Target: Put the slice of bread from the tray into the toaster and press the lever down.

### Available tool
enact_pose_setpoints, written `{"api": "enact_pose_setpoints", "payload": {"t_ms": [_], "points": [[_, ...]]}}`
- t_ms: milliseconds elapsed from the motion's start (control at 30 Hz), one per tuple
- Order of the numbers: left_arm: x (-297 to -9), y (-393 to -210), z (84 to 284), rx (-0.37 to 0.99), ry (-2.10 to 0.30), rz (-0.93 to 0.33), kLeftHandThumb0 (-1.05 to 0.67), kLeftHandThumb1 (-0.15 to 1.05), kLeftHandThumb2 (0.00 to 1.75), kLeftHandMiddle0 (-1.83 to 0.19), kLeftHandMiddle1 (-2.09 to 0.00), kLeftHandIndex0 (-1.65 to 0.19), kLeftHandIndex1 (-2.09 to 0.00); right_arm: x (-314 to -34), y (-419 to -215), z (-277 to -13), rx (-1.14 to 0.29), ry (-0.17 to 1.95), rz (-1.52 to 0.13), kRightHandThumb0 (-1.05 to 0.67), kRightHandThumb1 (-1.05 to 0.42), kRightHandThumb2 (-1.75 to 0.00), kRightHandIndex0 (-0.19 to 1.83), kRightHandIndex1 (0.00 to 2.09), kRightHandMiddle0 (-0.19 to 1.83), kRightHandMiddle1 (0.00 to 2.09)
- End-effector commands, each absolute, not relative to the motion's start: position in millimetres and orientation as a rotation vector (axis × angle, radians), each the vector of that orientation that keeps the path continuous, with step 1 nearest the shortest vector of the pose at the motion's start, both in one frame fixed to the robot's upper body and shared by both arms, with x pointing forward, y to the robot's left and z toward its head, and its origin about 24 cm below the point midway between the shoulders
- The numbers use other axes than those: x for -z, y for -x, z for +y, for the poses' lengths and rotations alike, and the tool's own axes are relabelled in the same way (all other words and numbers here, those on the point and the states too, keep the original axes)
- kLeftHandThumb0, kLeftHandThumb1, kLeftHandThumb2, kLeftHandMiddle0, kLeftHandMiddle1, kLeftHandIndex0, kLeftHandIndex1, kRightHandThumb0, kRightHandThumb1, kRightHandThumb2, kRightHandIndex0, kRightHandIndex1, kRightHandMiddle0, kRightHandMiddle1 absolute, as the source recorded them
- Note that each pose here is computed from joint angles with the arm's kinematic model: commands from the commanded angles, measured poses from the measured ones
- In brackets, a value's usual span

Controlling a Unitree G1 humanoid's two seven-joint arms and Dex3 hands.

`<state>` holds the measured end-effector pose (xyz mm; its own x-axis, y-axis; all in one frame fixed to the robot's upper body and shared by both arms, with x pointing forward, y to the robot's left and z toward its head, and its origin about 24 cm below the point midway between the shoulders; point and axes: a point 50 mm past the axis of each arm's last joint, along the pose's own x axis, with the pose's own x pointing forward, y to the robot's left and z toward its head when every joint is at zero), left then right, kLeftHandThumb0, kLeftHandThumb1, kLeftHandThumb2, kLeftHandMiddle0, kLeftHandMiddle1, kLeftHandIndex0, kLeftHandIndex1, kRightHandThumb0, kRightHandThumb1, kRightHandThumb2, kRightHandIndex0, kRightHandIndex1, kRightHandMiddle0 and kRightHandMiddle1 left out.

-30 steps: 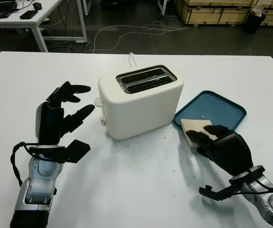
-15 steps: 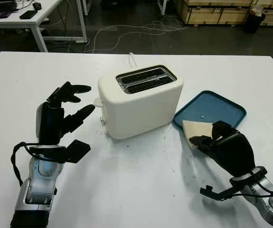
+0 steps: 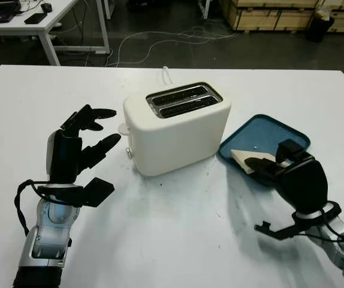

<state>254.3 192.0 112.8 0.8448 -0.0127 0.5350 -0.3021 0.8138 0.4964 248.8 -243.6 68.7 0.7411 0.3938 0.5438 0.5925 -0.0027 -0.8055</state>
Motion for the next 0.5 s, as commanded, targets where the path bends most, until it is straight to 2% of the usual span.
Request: {"api": "enact_pose_setpoints", "payload": {"t_ms": [0, 167, 467], "points": [[-112.1, -253.3, 190.4, -0.155, -0.604, -0.557, -0.39, 0.89, 0.0, -0.49, -1.29, -0.53, -0.79, -82.5, -254.9, -250.4, 0.203, 1.645, -0.81, -0.34, -0.92, -0.25, 0.72, 1.74, 0.73, 1.44], [-112.4, -253.3, 189.3, -0.155, -0.601, -0.559, -0.35, 0.88, 0.0, -0.49, -1.29, -0.53, -0.8, -102.5, -260.1, -254.5, 0.152, 1.575, -0.769, -0.32, -0.92, -0.36, 0.7, 1.75, 0.68, 1.49], [-113.4, -255.1, 188.5, -0.145, -0.606, -0.567, -0.35, 0.89, 0.0, -0.48, -1.32, -0.52, -0.81, -132.6, -266.7, -262.0, 0.058, 1.38, -0.608, -0.32, -0.92, -0.31, 0.58, 1.75, 0.44, 1.73]]}}
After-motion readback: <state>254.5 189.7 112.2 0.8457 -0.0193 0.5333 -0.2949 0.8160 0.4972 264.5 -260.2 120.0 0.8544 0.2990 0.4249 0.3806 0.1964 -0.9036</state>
